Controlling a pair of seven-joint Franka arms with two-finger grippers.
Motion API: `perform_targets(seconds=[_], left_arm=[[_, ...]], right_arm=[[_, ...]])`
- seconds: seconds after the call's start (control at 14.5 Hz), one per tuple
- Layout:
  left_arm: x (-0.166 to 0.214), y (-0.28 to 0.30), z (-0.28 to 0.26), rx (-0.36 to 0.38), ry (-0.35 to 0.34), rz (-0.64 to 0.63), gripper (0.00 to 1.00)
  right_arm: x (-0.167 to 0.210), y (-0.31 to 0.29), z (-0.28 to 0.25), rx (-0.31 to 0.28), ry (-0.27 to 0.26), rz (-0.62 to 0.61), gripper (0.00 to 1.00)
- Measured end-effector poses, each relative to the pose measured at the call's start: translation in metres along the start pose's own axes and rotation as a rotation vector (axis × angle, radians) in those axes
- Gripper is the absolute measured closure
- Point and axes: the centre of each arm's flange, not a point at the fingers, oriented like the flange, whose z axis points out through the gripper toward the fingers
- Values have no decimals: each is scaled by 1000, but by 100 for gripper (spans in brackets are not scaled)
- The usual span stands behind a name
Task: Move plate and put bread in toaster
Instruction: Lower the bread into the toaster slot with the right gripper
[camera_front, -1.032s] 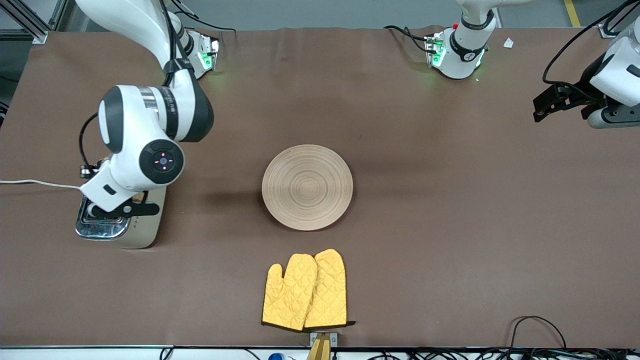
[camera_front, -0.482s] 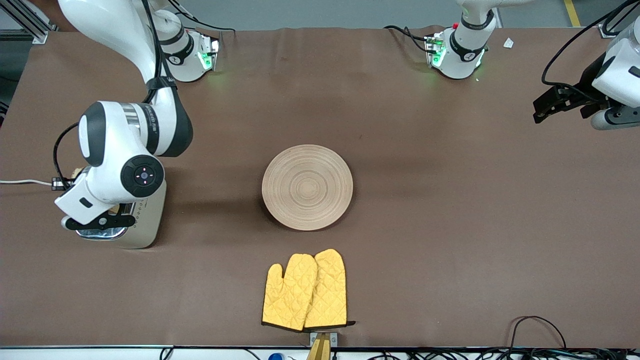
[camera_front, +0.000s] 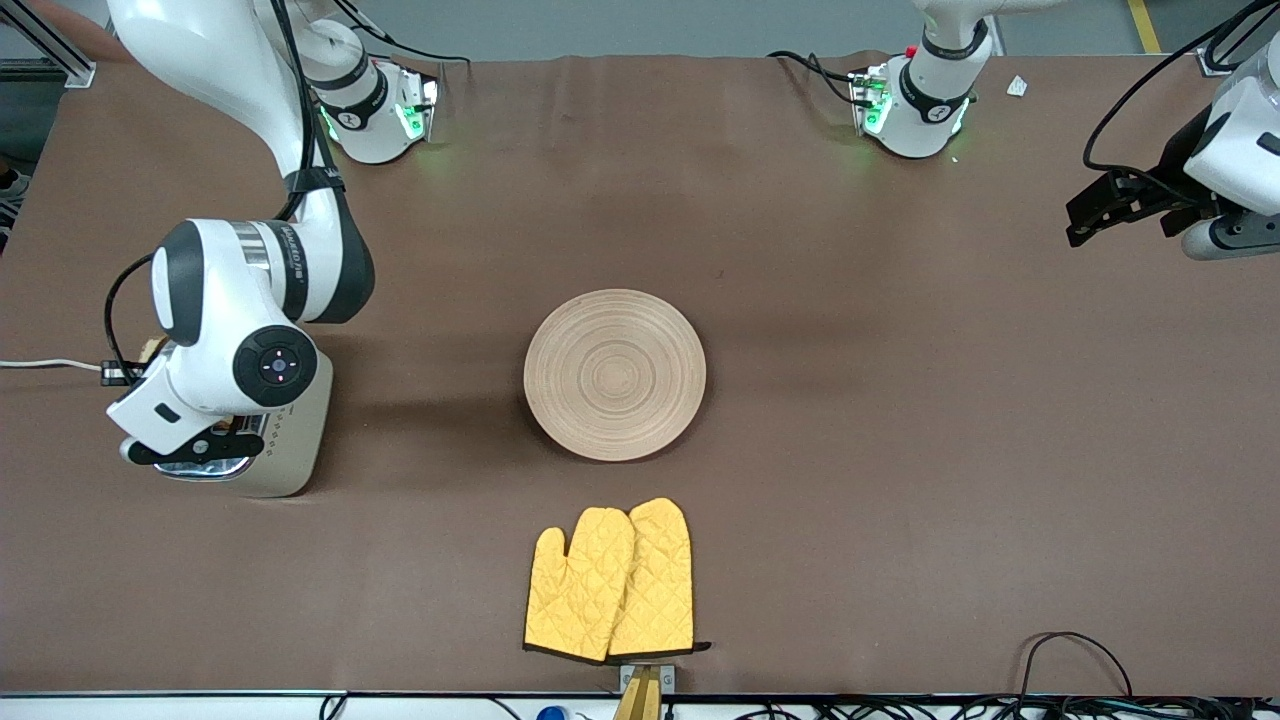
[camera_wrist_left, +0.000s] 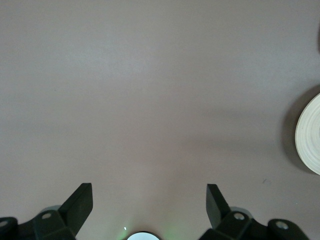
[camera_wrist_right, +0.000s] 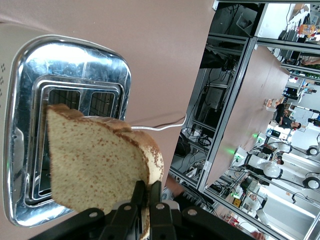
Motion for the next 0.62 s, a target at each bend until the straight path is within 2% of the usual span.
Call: perform_targets(seconds=[0.34, 0.62], left_arm=[[0, 0, 0, 0, 0, -1, 0], [0, 0, 0, 0, 0, -1, 0]], right_arm=[[0, -12, 13, -5, -16, 36, 93], [3, -17, 13, 8, 9, 117, 93]])
